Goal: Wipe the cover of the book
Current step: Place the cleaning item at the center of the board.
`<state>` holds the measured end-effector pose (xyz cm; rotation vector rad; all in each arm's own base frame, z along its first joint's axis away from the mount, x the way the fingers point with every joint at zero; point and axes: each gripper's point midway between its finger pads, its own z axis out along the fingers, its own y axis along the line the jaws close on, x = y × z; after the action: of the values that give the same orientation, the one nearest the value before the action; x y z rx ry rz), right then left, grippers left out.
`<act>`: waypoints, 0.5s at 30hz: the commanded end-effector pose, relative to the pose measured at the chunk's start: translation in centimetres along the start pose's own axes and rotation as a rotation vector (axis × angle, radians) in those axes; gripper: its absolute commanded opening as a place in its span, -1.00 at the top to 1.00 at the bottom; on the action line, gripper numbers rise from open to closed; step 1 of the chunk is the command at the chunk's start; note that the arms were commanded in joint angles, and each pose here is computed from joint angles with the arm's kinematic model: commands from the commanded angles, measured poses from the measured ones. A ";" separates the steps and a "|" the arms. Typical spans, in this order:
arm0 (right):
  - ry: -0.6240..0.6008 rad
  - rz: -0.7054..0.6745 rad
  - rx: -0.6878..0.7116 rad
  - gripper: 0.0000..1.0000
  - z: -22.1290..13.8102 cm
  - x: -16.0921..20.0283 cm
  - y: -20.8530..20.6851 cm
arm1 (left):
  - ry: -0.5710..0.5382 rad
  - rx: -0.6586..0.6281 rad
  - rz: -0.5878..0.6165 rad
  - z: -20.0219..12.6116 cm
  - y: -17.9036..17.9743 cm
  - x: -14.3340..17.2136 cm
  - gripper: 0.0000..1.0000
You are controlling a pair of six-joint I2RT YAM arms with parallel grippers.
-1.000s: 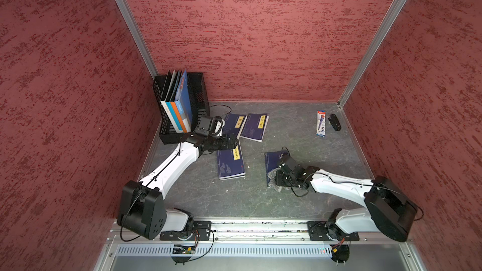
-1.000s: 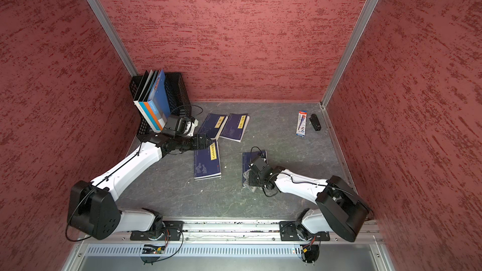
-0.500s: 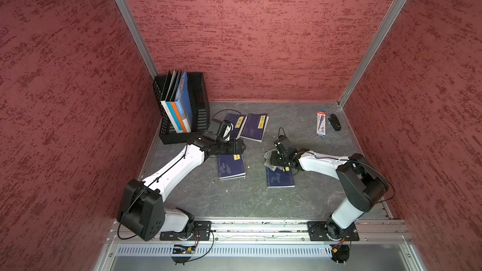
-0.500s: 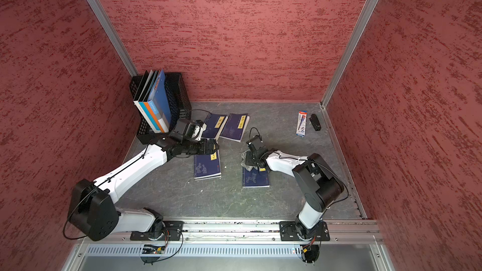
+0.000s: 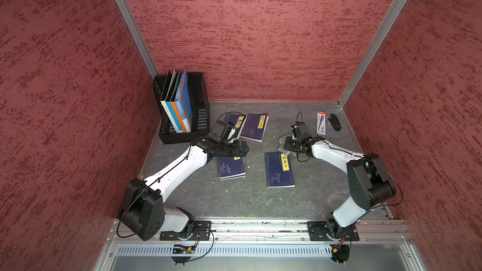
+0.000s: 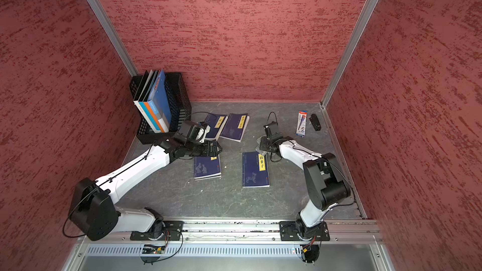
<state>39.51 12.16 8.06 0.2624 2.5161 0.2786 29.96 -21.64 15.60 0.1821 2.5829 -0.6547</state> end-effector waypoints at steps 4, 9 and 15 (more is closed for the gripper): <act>-0.081 0.033 0.112 0.32 -1.4 -3.4 -3.9 | 0.002 0.019 0.016 1.1 -1.5 0.0 -0.97; -0.077 0.074 0.152 -0.03 -0.7 -3.3 -6.1 | 0.025 0.032 0.032 2.2 -2.6 0.7 -0.98; -0.087 0.080 0.177 -0.40 -0.9 -3.4 -6.8 | 0.050 0.047 0.051 3.6 -4.0 1.4 -0.98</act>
<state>41.15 5.53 9.06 0.4209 2.4526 0.1254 28.35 -25.58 12.80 0.2783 2.6485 -0.6730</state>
